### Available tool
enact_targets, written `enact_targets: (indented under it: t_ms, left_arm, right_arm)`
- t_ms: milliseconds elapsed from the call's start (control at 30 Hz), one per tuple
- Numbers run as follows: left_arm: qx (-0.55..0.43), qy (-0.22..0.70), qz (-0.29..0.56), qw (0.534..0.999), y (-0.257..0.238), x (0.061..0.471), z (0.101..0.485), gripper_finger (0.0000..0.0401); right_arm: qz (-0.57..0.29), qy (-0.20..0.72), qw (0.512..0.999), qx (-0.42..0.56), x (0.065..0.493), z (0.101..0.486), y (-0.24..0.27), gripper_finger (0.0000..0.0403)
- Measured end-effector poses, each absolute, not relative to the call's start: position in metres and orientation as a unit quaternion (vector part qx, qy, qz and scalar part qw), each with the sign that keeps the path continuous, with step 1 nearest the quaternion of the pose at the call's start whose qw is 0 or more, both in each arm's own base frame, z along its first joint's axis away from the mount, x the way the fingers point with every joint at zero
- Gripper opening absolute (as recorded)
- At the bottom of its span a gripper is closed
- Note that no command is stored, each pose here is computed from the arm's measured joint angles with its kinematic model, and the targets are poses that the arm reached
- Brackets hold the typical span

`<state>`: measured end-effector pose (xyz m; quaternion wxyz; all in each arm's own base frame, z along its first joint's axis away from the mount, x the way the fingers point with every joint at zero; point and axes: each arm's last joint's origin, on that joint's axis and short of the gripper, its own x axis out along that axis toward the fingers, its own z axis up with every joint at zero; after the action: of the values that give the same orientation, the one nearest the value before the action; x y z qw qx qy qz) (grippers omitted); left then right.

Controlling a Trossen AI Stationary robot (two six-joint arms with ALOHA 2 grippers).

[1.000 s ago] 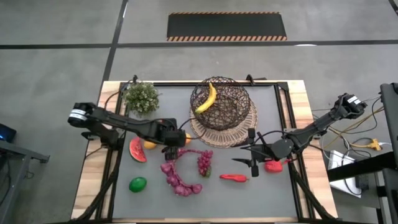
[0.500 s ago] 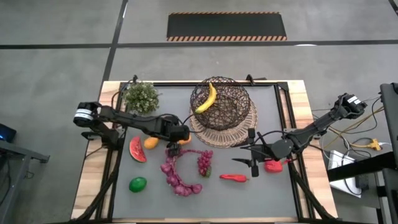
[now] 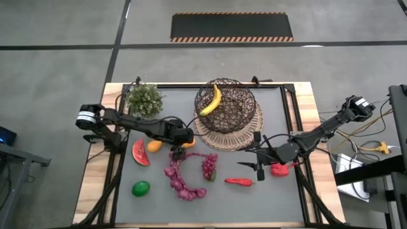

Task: Build produce basket
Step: Put the yellow mango into the black wire basket

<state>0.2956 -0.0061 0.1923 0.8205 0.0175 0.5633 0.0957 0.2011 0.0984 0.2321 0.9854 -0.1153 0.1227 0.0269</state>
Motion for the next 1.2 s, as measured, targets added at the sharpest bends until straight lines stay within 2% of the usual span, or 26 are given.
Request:
enact_targets:
  t_ms: [433,833,1000,1200]
  left_arm:
    - [-0.004,0.562,0.109,0.82,-0.006,0.289,0.178,0.0275]
    - [-0.006,0.563,0.11,0.819,-0.006,0.289,0.178,0.0195]
    - [0.009,0.561,0.122,0.818,-0.009,0.288,0.18,0.0188]
    - [0.035,0.524,0.139,0.84,-0.017,0.287,0.199,0.0186]
  right_arm:
    - [0.026,0.128,0.986,-0.107,0.2,0.228,0.098,0.0221]
    - [0.026,0.128,0.985,-0.108,0.2,0.227,0.097,0.0221]
    - [0.026,0.128,0.985,-0.108,0.2,0.227,0.098,0.0221]
    - [0.024,0.126,0.987,-0.099,0.2,0.227,0.098,0.0221]
